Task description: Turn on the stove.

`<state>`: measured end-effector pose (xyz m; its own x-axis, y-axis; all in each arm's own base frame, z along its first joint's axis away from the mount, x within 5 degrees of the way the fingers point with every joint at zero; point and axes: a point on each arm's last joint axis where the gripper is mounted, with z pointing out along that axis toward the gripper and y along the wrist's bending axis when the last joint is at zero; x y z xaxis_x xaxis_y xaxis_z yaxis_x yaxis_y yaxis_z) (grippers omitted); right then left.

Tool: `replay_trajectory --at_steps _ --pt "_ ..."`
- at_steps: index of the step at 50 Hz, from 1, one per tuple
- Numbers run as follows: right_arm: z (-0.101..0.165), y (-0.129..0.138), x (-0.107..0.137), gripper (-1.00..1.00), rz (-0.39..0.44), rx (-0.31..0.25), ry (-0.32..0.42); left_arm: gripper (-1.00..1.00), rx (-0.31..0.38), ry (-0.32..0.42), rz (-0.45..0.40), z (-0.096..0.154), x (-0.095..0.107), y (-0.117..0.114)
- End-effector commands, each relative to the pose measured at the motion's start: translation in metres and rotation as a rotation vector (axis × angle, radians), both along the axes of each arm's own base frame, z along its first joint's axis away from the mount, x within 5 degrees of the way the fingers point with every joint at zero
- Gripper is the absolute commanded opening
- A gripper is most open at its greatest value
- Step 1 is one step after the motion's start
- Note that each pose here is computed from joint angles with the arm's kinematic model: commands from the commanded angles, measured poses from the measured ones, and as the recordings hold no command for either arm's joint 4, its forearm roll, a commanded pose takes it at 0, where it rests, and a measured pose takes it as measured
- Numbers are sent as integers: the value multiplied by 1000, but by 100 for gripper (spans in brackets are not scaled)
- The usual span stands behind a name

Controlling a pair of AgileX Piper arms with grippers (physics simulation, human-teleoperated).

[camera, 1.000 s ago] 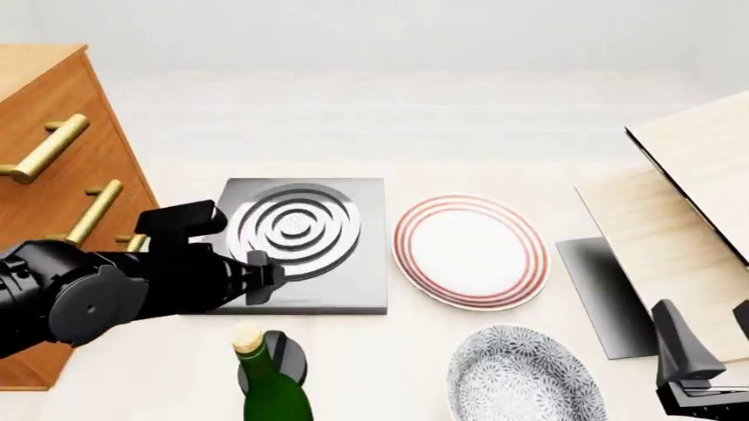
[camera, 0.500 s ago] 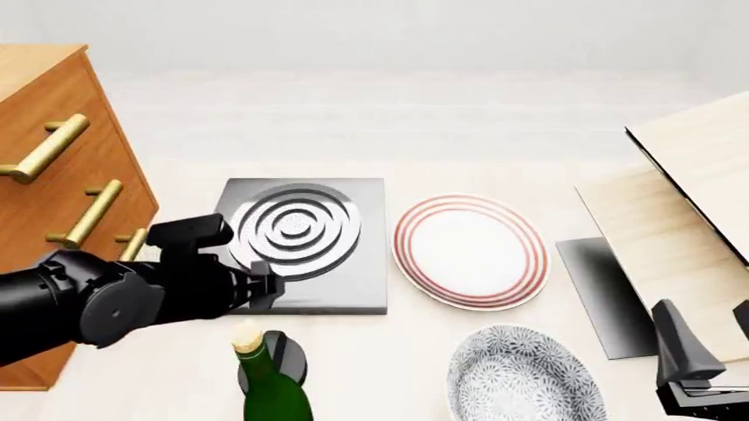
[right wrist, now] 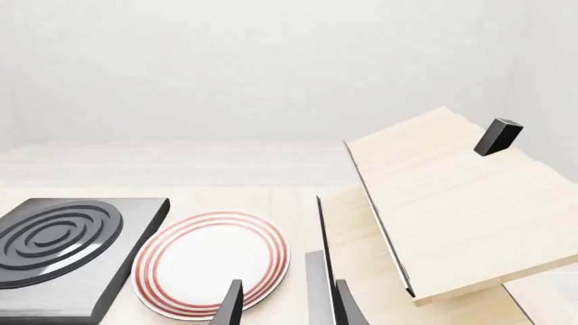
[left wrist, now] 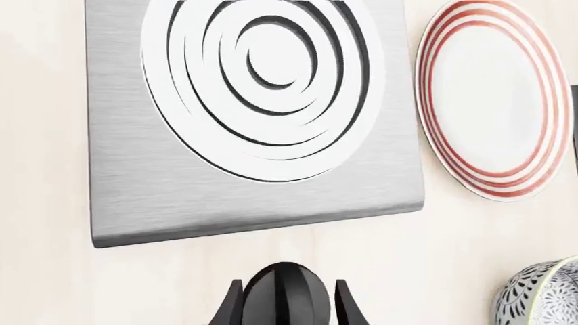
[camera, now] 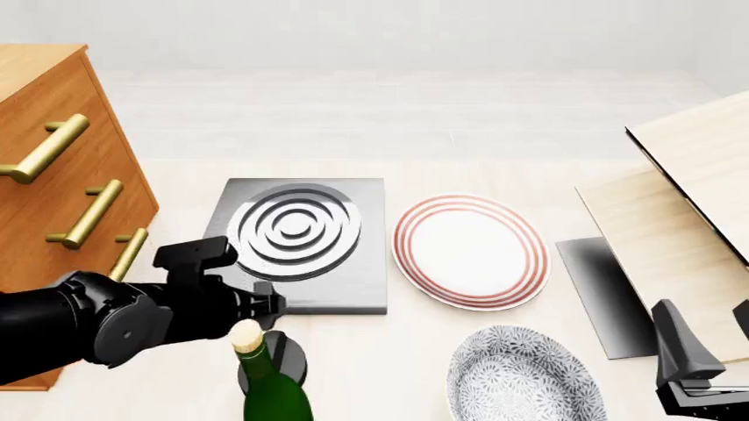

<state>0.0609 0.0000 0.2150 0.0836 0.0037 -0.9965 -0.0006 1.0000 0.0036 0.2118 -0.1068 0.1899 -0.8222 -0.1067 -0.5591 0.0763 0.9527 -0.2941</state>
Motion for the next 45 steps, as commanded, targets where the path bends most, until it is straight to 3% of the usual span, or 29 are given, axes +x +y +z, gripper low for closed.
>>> replay_trajectory --at_steps 1,45 --pt "0 0 0 100 0 0 0 100 -2 17 4 -10 -4 0" --pt "0 0 0 100 0 0 0 100 11 58 20 -42 -2 0"
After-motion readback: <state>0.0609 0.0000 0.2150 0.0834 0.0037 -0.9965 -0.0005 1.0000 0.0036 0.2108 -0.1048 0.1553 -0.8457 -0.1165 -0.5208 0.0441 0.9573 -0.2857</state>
